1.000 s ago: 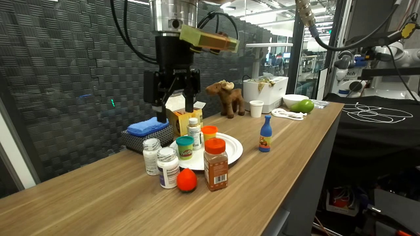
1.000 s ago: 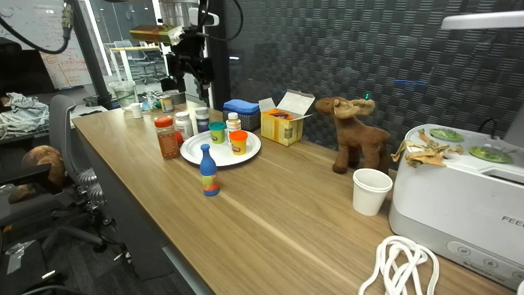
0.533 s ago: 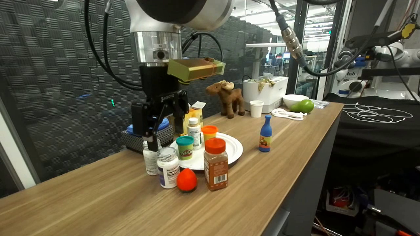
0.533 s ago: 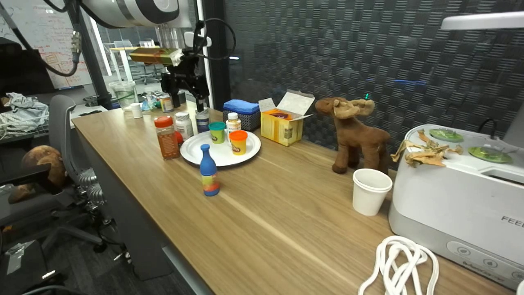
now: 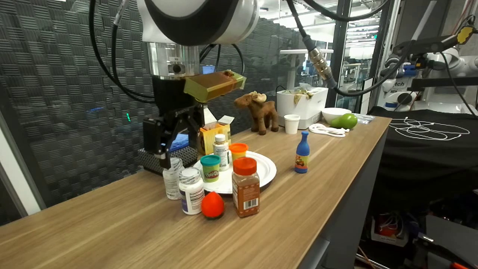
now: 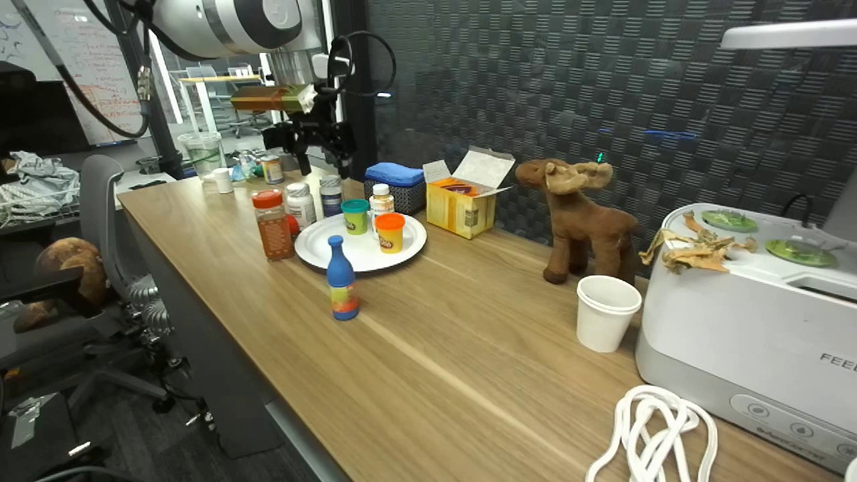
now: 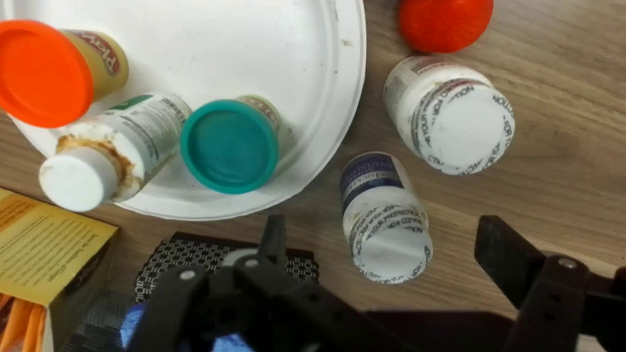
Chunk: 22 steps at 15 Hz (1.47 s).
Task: Pick up all the objects surrounding the white plate and arrange them on the plate
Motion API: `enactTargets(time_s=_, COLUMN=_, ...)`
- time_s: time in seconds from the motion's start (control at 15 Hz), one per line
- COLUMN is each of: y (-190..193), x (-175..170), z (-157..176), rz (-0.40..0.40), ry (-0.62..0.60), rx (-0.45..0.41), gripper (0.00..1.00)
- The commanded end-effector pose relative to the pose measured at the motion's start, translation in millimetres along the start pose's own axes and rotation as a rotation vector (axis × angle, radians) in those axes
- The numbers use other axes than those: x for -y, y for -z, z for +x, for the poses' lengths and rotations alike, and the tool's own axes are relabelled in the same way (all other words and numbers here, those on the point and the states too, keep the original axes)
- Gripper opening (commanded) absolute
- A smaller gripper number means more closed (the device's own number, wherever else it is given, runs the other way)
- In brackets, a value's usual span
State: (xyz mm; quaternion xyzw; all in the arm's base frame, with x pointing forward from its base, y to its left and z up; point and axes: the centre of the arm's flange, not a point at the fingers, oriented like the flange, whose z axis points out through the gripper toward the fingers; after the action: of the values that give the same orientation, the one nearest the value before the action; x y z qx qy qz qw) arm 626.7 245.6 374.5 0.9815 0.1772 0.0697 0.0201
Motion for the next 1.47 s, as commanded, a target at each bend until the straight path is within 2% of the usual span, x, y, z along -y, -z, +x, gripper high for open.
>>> enactTargets(time_s=0.0, y=0.9, x=-7.5, z=14.5, rz=0.006, ry=0.017, rx=-0.040, gripper=1.00)
enactTargets(time_s=0.73, y=-11.0, x=-25.6, z=24.8, rz=0.089, ry=0.038, rx=-0.025, gripper=1.00)
enactTargets(time_s=0.8, y=-10.1, x=-25.1, z=24.9, rz=0.097, ry=0.040, rx=-0.026, gripper=0.82)
enactTargets(time_s=1.2, y=-7.0, x=-18.1, z=20.5, rz=0.101, ry=0.068, rx=-0.016, gripper=0.35)
enactTargets(time_s=1.33, y=-8.3, x=-16.8, z=19.1, rz=0.099, ry=0.070, rx=-0.016, gripper=0.20)
enactTargets(time_s=1.4, y=-5.9, x=-16.4, z=18.6, rz=0.098, ry=0.069, rx=-0.019, gripper=0.23)
